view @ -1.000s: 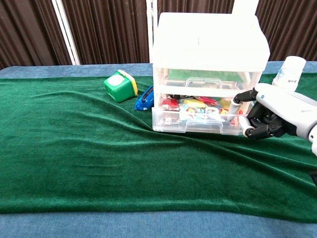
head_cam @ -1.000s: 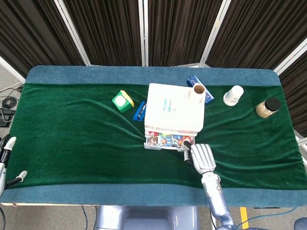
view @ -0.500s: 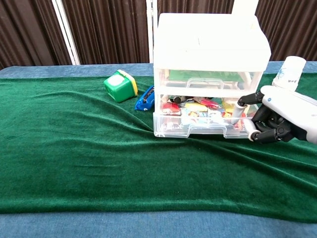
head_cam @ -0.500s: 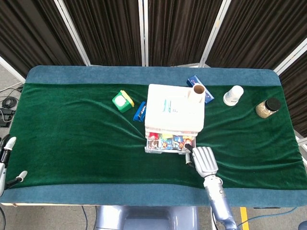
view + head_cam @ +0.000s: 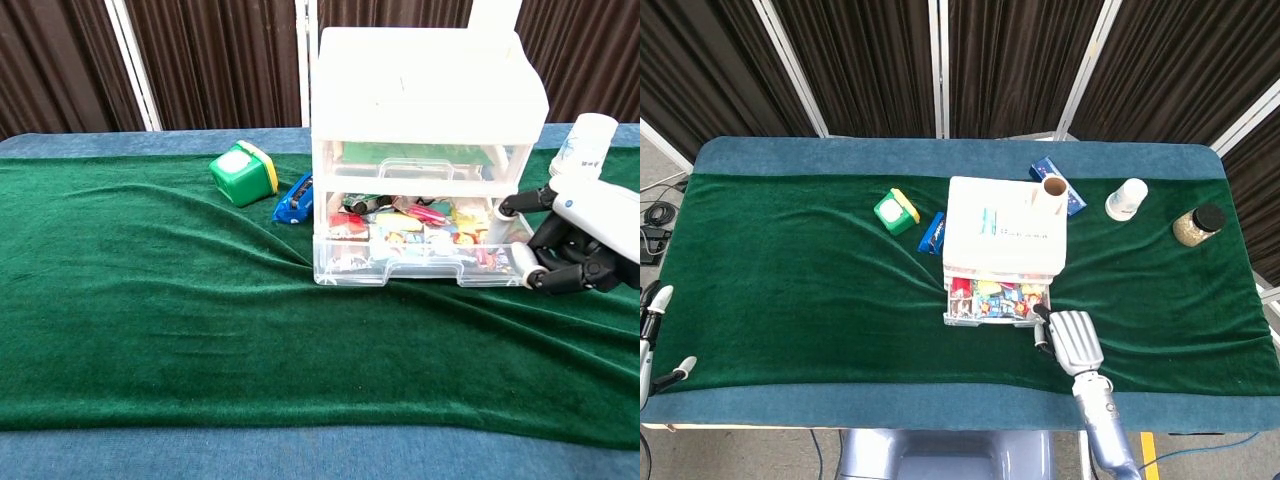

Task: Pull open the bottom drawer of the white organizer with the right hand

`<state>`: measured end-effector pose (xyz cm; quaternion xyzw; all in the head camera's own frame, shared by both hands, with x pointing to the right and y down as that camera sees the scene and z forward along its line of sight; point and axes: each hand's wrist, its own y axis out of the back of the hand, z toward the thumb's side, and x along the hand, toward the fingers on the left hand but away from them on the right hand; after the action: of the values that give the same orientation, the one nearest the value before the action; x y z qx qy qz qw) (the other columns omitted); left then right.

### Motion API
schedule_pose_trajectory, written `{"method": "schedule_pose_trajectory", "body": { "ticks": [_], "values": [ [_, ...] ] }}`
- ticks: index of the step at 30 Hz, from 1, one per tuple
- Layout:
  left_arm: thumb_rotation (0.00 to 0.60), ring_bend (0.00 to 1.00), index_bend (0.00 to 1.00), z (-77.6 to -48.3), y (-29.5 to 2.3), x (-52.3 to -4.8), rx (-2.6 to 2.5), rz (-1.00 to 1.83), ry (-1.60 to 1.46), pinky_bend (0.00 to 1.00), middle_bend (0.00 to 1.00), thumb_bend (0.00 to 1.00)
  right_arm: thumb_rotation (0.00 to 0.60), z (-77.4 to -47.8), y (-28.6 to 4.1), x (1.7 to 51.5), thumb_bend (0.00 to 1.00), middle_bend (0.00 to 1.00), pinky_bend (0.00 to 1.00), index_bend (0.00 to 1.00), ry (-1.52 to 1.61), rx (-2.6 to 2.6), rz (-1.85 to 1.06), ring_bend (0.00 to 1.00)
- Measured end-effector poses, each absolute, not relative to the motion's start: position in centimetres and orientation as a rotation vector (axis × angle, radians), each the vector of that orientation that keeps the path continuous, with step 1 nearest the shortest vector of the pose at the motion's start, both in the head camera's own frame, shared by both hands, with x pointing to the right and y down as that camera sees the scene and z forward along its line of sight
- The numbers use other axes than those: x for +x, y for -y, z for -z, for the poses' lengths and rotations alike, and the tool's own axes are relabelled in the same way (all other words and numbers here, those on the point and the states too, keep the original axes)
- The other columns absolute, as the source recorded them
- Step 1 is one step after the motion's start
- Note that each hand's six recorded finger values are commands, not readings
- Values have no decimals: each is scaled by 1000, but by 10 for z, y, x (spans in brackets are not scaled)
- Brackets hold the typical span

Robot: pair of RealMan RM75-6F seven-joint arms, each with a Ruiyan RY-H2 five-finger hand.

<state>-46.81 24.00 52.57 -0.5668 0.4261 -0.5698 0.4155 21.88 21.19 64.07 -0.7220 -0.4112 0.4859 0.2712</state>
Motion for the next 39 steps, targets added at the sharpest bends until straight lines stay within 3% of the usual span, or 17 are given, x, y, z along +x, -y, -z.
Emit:
{"method": "schedule_pose_trajectory", "body": {
  "ticks": [32, 39],
  "values": [
    [600, 0, 0, -526, -240, -468, -1423, 1433, -1067, 0, 0, 0, 600, -633, -225, 238, 575, 909, 830, 619, 1102, -1937, -1324, 964],
    [600, 0, 0, -526, -240, -468, -1423, 1433, -1068, 0, 0, 0, 600, -634, -227, 239, 556, 904, 829, 469, 1100, -1941, -1327, 961]
  ]
}}
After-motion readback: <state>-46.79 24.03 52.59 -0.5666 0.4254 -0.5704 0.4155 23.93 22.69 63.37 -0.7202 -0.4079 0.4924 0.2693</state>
